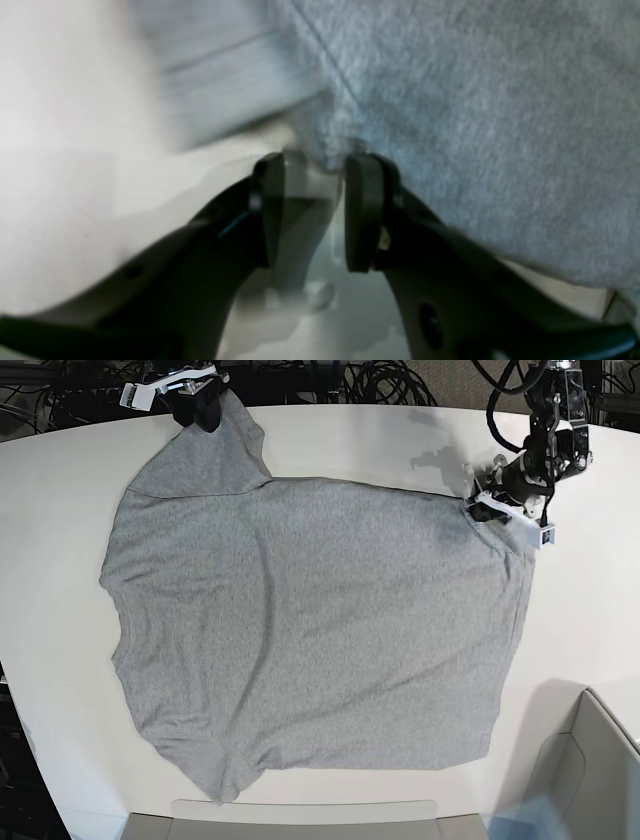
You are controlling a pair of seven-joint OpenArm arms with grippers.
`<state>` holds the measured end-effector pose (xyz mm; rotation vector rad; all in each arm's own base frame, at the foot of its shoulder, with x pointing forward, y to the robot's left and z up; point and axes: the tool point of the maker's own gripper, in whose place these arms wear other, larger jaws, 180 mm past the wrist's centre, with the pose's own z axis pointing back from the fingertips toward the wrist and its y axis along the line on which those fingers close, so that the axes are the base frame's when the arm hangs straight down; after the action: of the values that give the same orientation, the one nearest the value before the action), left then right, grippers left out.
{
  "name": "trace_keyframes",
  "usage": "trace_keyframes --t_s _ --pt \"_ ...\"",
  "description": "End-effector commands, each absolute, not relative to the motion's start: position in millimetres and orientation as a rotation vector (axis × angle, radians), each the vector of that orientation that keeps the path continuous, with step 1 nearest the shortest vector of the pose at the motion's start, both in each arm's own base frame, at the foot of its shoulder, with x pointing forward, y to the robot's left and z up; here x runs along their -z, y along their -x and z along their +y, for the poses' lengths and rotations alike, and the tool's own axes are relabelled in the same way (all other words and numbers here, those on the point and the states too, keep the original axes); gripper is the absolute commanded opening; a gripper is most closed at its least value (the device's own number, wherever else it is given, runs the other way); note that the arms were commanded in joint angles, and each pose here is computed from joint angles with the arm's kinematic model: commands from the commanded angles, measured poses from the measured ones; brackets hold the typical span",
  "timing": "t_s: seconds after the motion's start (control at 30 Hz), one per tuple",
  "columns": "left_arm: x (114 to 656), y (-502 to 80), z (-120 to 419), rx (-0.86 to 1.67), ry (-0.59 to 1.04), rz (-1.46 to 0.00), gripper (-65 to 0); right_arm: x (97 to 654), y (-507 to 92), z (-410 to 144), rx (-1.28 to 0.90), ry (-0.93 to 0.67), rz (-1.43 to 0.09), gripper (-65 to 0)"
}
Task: Fold the T-shirt properly
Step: 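Reach the left gripper to the other shoulder corner and grasp it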
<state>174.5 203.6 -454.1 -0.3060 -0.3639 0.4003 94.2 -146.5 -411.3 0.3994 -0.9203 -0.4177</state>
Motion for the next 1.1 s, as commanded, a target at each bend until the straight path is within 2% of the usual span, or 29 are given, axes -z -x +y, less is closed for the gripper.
trace_keyframes --t_s 0.0,0.17,0.3,0.53,0.93,1.07 --pt "466 -140 208 -0.43 0.278 -0.22 -43.1 409 -91 -147 0.416 -0.401 -0.917 -36.2" --pt "447 -154 231 -0.438 0.258 -0.309 -42.9 409 -87 -149 0.415 -0.395 -0.908 -36.2" --pt "450 -146 237 -0.42 0.27 -0.266 -42.9 409 -87 -151 0.391 -0.396 -0.903 -36.2" --pt "445 -149 275 -0.534 0.228 -0.31 -42.9 409 -87 -151 0.391 -0.394 -0.904 -36.2" --pt "486 -131 277 -0.553 0.288 -0.201 -42.9 410 -85 -151 0.391 -0.395 -0.9 -36.2" --pt "483 -147 271 -0.541 0.311 -0.219 -42.9 410 -85 -151 0.391 -0.395 -0.9 -36.2"
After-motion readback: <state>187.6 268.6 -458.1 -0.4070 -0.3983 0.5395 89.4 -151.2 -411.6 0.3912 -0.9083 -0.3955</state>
